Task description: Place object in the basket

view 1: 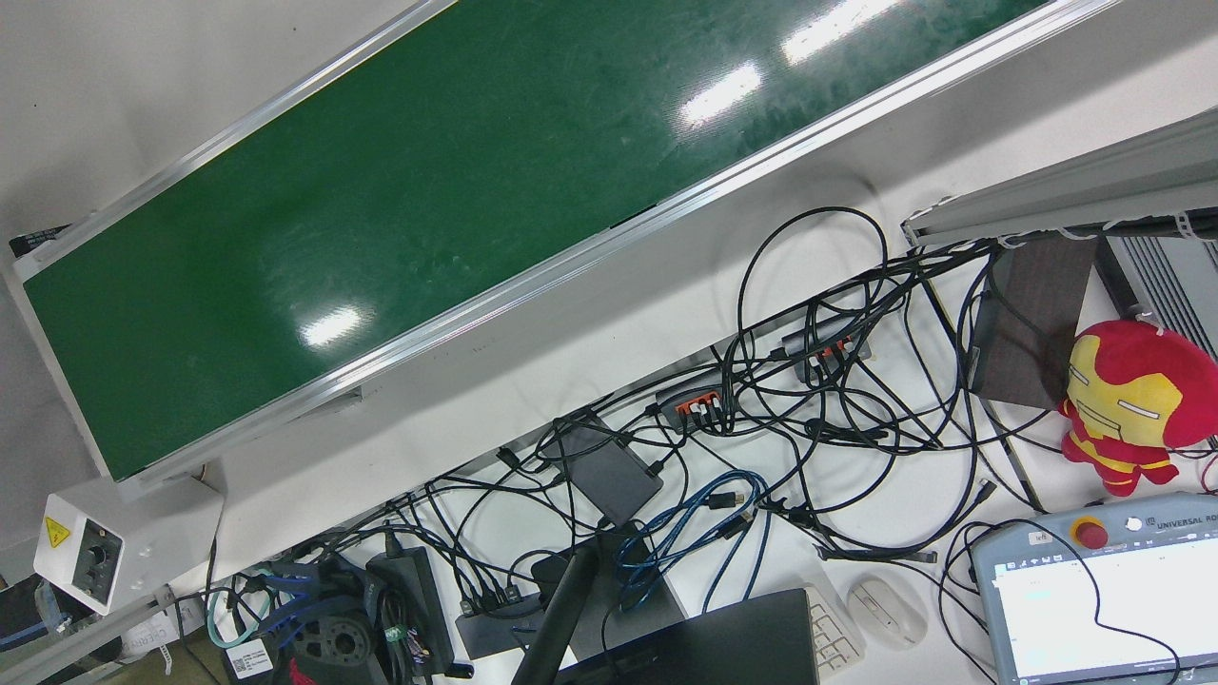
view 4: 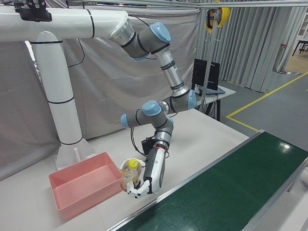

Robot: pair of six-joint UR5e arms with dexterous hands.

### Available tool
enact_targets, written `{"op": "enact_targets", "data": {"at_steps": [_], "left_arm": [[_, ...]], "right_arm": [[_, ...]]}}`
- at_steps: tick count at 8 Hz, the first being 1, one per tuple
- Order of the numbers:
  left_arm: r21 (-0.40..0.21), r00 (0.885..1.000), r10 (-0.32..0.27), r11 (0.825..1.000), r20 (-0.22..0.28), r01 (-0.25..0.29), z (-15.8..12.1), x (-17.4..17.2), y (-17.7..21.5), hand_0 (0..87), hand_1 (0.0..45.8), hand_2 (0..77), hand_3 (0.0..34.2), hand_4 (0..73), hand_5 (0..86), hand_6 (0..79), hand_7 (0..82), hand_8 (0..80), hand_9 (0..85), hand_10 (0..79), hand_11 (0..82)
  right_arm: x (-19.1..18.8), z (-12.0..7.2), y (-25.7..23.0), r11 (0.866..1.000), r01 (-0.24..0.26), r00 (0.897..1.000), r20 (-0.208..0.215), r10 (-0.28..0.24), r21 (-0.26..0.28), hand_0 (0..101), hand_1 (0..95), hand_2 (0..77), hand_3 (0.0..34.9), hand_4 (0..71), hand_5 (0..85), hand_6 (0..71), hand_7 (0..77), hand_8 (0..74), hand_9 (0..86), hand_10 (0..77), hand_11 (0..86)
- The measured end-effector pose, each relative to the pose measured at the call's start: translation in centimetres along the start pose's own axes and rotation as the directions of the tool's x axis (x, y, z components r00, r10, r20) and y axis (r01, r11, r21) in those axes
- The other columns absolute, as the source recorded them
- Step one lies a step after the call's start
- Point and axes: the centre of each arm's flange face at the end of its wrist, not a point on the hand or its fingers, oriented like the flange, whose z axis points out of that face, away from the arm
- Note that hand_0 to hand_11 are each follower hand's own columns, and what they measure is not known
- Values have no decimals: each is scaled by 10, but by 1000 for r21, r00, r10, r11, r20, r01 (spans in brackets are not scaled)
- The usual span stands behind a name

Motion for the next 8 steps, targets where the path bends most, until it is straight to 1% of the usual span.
{"op": "enact_targets", "data": {"at_steps": [1,3,4,5,6,7,8], "left_arm": [[-14,999,5,1000,52,-5,3,-29,14,530,27,398,0,349,687,562,535,704,731,676,676],[-40,990,31,999,137,-26,10,-80,39,531,27,398,0,349,687,562,540,704,736,665,698],[-38,986,43,999,162,-37,10,-97,45,531,27,398,0,349,687,562,540,704,736,665,698],[-31,984,51,998,173,-46,9,-104,46,531,27,398,0,349,687,562,540,704,736,665,704],[-21,982,55,998,181,-52,8,-106,44,531,27,398,0,349,687,562,540,704,736,649,704],[-6,980,58,998,192,-58,5,-108,42,531,44,360,0,349,693,562,540,611,747,556,704],[3,978,59,998,198,-61,3,-107,41,531,142,175,0,300,649,496,475,491,742,491,693]], "right_arm": [[0,0,0,1000,0,1000,0,0,0,1,0,0,2,0,0,0,5,0,0,0,0],[0,0,0,1000,0,1000,0,0,0,2,0,5,2,0,0,0,5,0,0,0,0],[0,0,0,1000,0,1000,1,0,0,1,0,5,2,0,0,0,5,0,0,0,0],[0,0,0,1000,0,1000,1,0,0,3,0,5,2,0,0,0,5,0,0,0,0],[0,0,0,1000,0,1000,1,0,0,2,0,5,2,0,0,0,5,0,0,0,0],[0,0,0,1000,0,1000,0,0,0,2,0,5,2,0,0,0,5,0,0,0,0],[0,0,0,1000,0,1000,0,0,0,2,0,0,2,0,0,0,5,0,0,0,0]]}}
